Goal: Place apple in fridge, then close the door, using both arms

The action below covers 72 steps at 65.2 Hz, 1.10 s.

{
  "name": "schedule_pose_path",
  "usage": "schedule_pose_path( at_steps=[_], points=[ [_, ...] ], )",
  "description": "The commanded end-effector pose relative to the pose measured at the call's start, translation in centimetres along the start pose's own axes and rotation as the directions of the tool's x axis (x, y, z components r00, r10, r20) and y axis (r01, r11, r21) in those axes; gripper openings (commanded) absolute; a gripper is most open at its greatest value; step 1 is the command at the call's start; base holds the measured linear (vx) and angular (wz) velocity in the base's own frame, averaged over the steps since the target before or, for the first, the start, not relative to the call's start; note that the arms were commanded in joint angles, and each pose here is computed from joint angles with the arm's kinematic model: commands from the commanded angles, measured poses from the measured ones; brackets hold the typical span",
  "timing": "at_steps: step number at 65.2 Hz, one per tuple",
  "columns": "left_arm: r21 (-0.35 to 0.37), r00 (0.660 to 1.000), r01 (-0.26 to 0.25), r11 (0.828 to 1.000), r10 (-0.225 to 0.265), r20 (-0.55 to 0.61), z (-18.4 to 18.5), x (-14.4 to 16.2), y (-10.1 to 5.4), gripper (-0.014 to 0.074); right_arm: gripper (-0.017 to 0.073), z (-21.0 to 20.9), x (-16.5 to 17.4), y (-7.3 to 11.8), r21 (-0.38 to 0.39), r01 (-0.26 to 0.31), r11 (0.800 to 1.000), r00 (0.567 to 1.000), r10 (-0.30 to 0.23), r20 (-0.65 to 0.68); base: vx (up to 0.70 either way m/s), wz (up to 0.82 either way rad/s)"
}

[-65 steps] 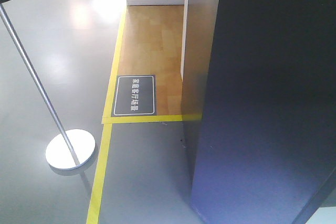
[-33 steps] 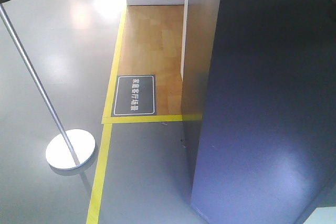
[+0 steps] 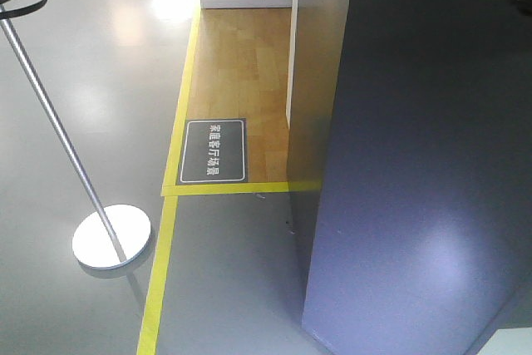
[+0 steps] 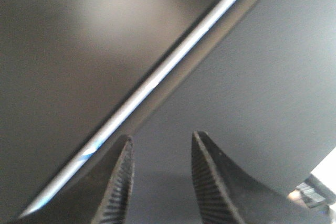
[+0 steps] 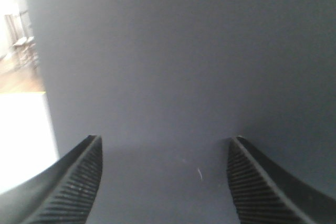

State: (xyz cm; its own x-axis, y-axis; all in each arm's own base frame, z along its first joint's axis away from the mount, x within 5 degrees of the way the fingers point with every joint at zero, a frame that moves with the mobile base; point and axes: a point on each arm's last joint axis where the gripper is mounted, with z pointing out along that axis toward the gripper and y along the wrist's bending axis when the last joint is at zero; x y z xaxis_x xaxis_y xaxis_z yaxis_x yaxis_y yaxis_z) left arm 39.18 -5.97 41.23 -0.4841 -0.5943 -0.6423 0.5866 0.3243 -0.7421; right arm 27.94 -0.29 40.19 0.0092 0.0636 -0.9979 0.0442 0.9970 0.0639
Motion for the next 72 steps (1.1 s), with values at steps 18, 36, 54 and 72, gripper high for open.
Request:
schedule_pose_path(
  at_steps=[18,36,54,72],
  points=[
    [-0.001,0.996,-0.083,0.997,0.083,0.028,-0.5,-1.2,-2.8,0.0273,0.0504,3.6,-0.9,-0.5,0.063,0.021,0.998,0.996,-0.027,0.088,0.0,0.0],
    [-0.001,0.996,-0.083,0.997,0.083,0.028,-0.5,-1.2,-2.8,0.0273,0.0504,7.9,-1.1,-0.3,0.061,-0.02,0.998,0.997,0.015,0.082,0.0,0.0],
    [-0.005,0.996,-0.083,0.997,0.083,0.031,-0.5,-1.2,-2.8,0.0273,0.0504,12.2,-0.2,0.5,-0.006,-0.011,1.0,1.0,0.011,-0.019,0.0,0.0],
    [-0.03,0.995,-0.087,0.996,0.088,0.04,-0.5,-1.3,-2.5,0.0273,0.0504,14.5,-0.8,0.2,-0.047,0.012,0.999,0.998,-0.015,-0.063,0.0,-0.01]
  ],
)
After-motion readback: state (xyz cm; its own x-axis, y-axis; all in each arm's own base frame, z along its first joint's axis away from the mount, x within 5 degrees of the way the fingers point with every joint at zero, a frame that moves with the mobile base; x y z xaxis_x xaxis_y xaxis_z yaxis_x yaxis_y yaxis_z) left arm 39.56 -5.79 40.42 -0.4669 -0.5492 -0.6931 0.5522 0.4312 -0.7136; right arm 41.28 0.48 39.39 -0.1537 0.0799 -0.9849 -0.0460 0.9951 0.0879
